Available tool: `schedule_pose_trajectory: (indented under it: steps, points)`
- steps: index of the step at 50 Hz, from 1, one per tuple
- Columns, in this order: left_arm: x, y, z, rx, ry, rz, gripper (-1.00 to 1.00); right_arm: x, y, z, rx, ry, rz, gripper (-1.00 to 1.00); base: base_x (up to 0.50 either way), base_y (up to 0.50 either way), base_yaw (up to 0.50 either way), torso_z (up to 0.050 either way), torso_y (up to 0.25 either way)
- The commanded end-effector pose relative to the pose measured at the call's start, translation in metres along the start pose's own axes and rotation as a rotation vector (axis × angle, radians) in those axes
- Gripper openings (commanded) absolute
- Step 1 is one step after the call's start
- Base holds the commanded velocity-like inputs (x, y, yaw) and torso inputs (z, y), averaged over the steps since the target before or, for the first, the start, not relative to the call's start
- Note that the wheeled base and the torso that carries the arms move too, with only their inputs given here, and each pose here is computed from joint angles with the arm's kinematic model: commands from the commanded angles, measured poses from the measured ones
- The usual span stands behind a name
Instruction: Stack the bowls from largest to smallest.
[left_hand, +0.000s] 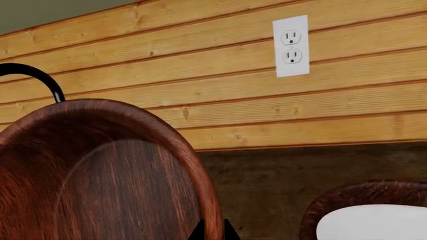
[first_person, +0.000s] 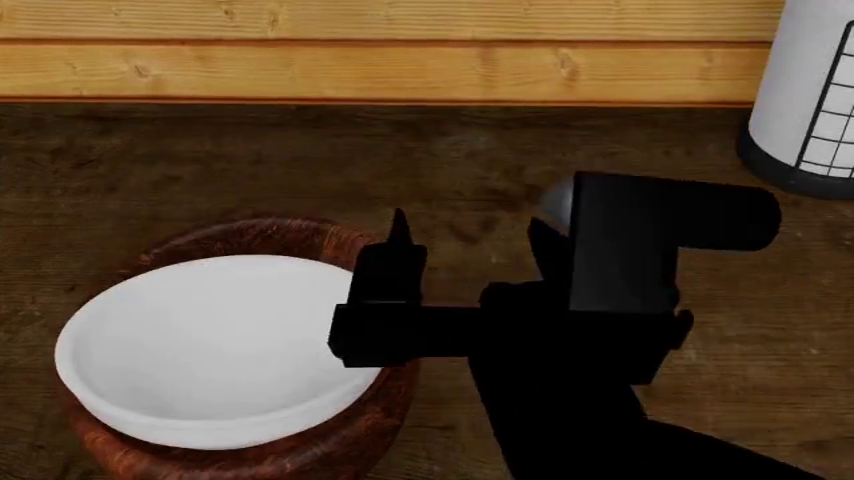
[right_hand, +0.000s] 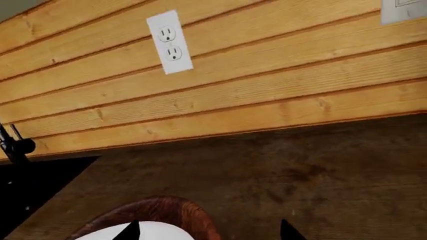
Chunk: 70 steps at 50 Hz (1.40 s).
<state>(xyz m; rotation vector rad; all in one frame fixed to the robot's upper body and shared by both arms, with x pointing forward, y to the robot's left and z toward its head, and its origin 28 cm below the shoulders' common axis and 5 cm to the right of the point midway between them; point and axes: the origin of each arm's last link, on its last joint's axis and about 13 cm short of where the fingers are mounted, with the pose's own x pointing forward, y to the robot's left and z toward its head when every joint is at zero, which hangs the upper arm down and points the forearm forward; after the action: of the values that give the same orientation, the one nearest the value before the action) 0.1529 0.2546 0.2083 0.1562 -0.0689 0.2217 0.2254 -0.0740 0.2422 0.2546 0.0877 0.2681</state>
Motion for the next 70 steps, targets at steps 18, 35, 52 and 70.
schedule_pose_trajectory:
  steps: [18,35,52,70]
  points:
    - [0.017,0.012,0.123,0.096,0.107,-0.473,-1.0,-0.071,-0.049,-0.015,-0.108,-0.269,-0.256,1.0,0.0,0.0,0.0,0.0,0.001]
    - [0.069,-0.016,0.19,0.062,0.294,-0.766,-1.0,-0.083,-0.056,-0.01,-0.083,-0.293,-0.278,1.0,0.0,0.0,0.0,0.0,0.0]
    - [0.103,-0.048,0.17,0.055,0.679,-0.992,-1.0,-0.083,-0.059,-0.01,-0.044,-0.291,-0.275,1.0,0.0,0.0,0.0,0.0,0.001]
    - [0.117,-0.061,0.142,0.099,0.846,-0.995,-1.0,-0.083,-0.061,-0.011,-0.007,-0.274,-0.264,1.0,0.0,0.0,0.0,0.001,0.001]
